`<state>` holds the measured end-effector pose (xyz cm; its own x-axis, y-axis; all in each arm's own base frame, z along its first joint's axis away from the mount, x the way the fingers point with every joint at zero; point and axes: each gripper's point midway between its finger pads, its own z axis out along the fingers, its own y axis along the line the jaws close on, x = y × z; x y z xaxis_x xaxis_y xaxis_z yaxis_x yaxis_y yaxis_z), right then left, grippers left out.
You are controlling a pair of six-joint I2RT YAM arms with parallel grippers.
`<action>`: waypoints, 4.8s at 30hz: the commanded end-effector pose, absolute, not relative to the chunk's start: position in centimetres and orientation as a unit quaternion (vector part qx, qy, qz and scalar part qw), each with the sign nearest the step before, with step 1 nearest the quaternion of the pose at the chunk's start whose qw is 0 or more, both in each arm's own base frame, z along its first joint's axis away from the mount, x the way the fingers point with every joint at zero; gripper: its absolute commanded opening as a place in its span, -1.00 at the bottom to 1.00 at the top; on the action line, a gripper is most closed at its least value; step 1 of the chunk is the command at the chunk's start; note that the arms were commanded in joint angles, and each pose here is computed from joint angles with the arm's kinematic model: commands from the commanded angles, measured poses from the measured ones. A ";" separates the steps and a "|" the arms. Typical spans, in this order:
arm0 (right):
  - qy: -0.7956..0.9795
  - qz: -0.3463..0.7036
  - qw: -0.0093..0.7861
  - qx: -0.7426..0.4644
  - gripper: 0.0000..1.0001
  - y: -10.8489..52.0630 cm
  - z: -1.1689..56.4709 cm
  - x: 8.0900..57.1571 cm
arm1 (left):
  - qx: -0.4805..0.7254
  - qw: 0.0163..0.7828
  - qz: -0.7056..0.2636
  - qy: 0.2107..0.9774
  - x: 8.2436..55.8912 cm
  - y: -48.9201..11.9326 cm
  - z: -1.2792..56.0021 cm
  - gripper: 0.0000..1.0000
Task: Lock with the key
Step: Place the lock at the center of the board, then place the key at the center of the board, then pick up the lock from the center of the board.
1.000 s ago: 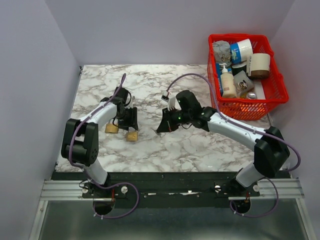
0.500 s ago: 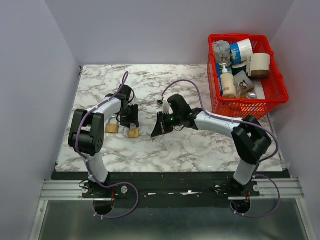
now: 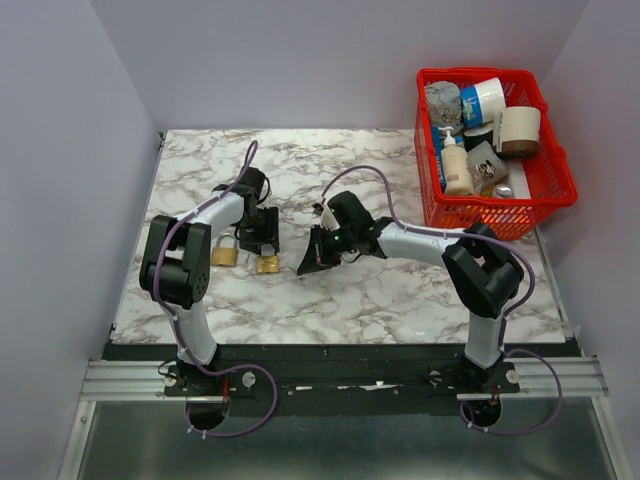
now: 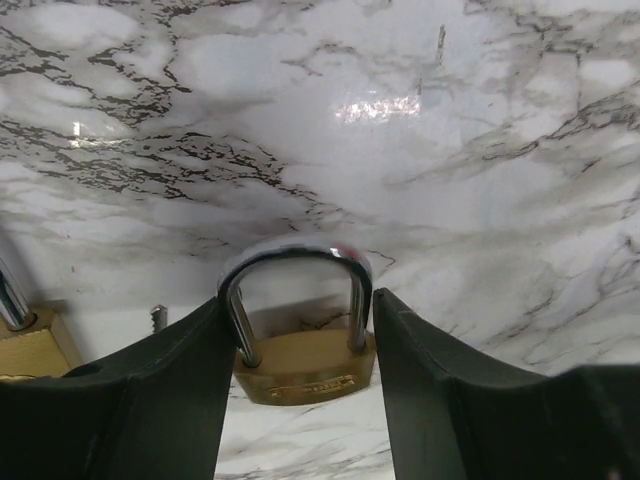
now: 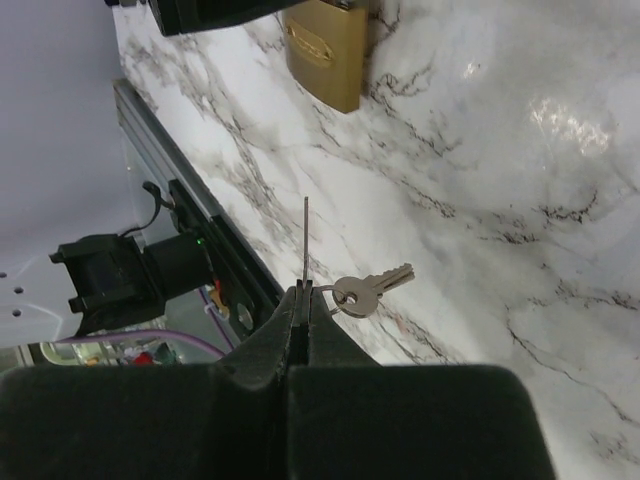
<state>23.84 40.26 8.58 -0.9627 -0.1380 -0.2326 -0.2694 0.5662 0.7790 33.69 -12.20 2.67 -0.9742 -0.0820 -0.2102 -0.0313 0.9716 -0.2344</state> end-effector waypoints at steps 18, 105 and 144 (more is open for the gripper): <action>0.896 0.433 0.088 -0.052 -0.99 42.8 5.2 28.1 | -0.055 0.243 -0.160 0.955 37.2 -11.4 10.5 0.97; 0.887 0.144 0.174 -0.404 0.79 24.1 4.3 37.1 | 0.011 0.543 -0.262 0.798 33.8 -8.8 30.2 0.97; 0.719 0.442 0.137 -0.519 -0.99 27.3 20.3 22.2 | 0.517 0.544 -0.270 0.604 20.0 -14.4 25.6 0.89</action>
<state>28.30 25.90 16.04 -0.4520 -0.6590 -0.6012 -0.8920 0.3277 0.3114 25.56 -13.15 27.32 -0.2227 0.1366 -0.9653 0.7752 0.6252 -0.0903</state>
